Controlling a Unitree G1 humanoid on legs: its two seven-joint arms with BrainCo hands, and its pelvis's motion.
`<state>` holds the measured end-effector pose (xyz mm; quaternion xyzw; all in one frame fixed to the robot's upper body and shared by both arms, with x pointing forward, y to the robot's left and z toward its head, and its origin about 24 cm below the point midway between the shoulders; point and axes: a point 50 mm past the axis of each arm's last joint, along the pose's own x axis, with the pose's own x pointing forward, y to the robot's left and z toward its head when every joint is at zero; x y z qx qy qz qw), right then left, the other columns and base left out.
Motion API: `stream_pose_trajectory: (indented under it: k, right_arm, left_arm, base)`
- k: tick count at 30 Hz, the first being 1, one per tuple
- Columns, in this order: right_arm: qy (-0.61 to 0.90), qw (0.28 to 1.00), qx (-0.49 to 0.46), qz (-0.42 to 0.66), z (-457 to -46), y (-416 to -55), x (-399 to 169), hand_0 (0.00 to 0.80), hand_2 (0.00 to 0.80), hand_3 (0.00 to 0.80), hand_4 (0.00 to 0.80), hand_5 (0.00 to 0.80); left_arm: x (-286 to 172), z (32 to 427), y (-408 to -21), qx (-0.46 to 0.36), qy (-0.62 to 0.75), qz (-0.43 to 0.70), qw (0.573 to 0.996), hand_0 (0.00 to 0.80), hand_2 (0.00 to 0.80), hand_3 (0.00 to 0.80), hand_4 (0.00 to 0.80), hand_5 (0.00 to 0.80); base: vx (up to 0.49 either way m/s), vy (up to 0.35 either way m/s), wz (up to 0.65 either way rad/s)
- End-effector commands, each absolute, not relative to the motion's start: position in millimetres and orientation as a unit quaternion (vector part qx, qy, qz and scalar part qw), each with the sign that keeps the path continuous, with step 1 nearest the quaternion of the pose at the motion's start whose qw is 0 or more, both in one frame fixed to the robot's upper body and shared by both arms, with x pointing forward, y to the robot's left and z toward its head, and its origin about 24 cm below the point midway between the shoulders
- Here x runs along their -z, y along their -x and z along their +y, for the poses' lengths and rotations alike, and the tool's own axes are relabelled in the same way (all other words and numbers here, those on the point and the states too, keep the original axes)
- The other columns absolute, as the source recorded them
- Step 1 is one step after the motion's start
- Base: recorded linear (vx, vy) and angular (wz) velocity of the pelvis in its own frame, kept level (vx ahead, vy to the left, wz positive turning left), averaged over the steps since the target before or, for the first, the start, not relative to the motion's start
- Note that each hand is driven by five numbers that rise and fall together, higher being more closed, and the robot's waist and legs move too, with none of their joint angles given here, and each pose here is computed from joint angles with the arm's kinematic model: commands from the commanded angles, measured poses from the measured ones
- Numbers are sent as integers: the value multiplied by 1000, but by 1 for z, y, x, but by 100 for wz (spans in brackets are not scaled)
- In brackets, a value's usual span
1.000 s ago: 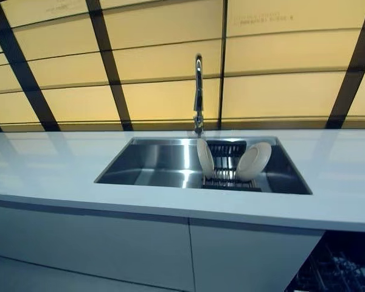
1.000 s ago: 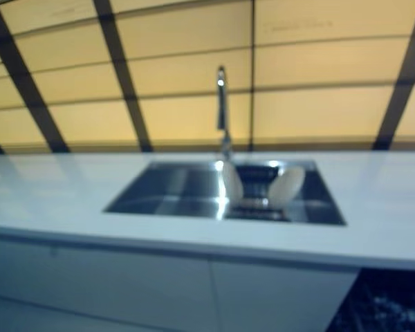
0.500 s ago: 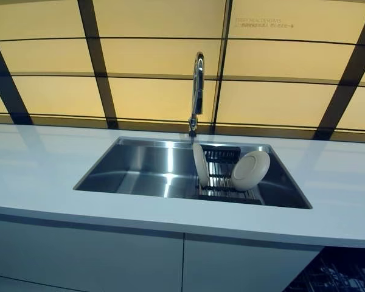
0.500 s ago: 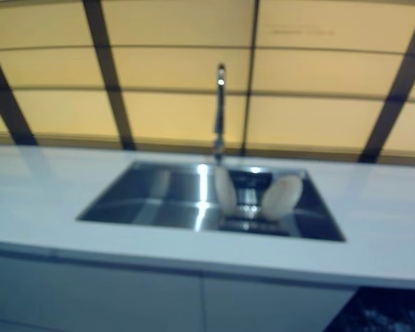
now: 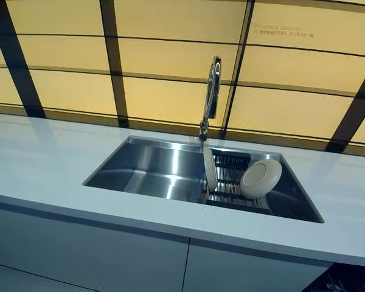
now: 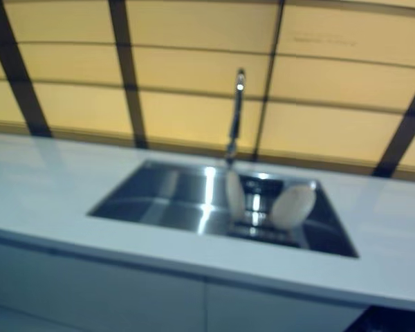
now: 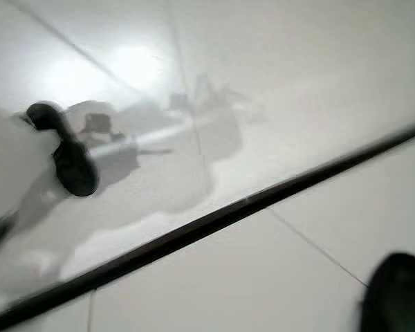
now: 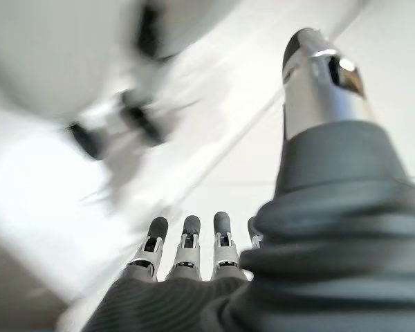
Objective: Take plates into dishwasher
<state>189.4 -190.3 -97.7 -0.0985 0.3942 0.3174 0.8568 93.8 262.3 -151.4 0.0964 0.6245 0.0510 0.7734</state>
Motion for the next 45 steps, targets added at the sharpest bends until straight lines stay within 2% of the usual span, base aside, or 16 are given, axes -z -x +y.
stream_pose_trajectory:
  k: [1, 5, 9, 13, 17, 18, 26, 33, 39, 40, 45]
  right_arm:
    - [16, 863, -366, 349, -186, -204, 72, 0, 0, 0, 0, 0]
    - [-68, 859, -452, 230, -174, -223, 13, 0, 0, 0, 0, 0]
    - [-120, 847, -486, 177, -167, -230, -11, 0, 0, 0, 0, 0]
    - [-208, 836, -499, 91, -158, -244, -49, 0, 0, 0, 0, 0]
    - [-235, 836, -494, 49, -157, -253, -67, 0, 0, 0, 0, 0]
    - [-243, 847, -472, 7, -162, -261, -84, 0, 0, 0, 0, 0]
    - [-258, 903, -323, -119, -211, -290, -134, 0, 0, 0, 0, 0]
    - [-282, 898, -286, -178, -233, -297, -166, 0, 0, 0, 0, 0]
    - [-293, 909, -201, -218, -257, -303, -185, 0, 0, 0, 0, 0]
    - [-277, 922, -151, -226, -274, -303, -191, 0, 0, 0, 0, 0]
    - [-233, 946, -43, -223, -310, -303, -201, 0, 0, 0, 0, 0]
  left_arm:
    - [148, 267, -103, -39, -121, 621, 773, 0, 0, 0, 0, 0]
    - [149, 271, -91, -49, -114, 625, 770, 0, 0, 0, 0, 0]
    - [151, 271, -86, -51, -112, 628, 769, 0, 0, 0, 0, 0]
    - [154, 268, -76, -49, -115, 632, 765, 0, 0, 0, 0, 0]
    - [155, 267, -74, -50, -116, 633, 764, 0, 0, 0, 0, 0]
    - [155, 266, -73, -49, -117, 633, 764, 0, 0, 0, 0, 0]
    - [156, 268, -71, -57, -112, 632, 765, 0, 0, 0, 0, 0]
    - [155, 271, -69, -62, -110, 633, 764, 0, 0, 0, 0, 0]
    - [156, 271, -67, -63, -109, 634, 763, 0, 0, 0, 0, 0]
    - [157, 270, -66, -64, -108, 635, 763, 0, 0, 0, 0, 0]
    - [156, 271, -69, -66, -111, 635, 761, 0, 0, 0, 0, 0]
  base:
    - [15, -3, 5]
    - [28, 19, 3]
    - [2, 4, -1]
    - [0, 0, 0]
    - [1, 0, -1]
    - [0, 0, 0]
    - [-3, 4, -6]
    - [-1, -3, -1]
    - [0, 0, 0]
    - [0, 0, 0]
    - [4, 6, -1]
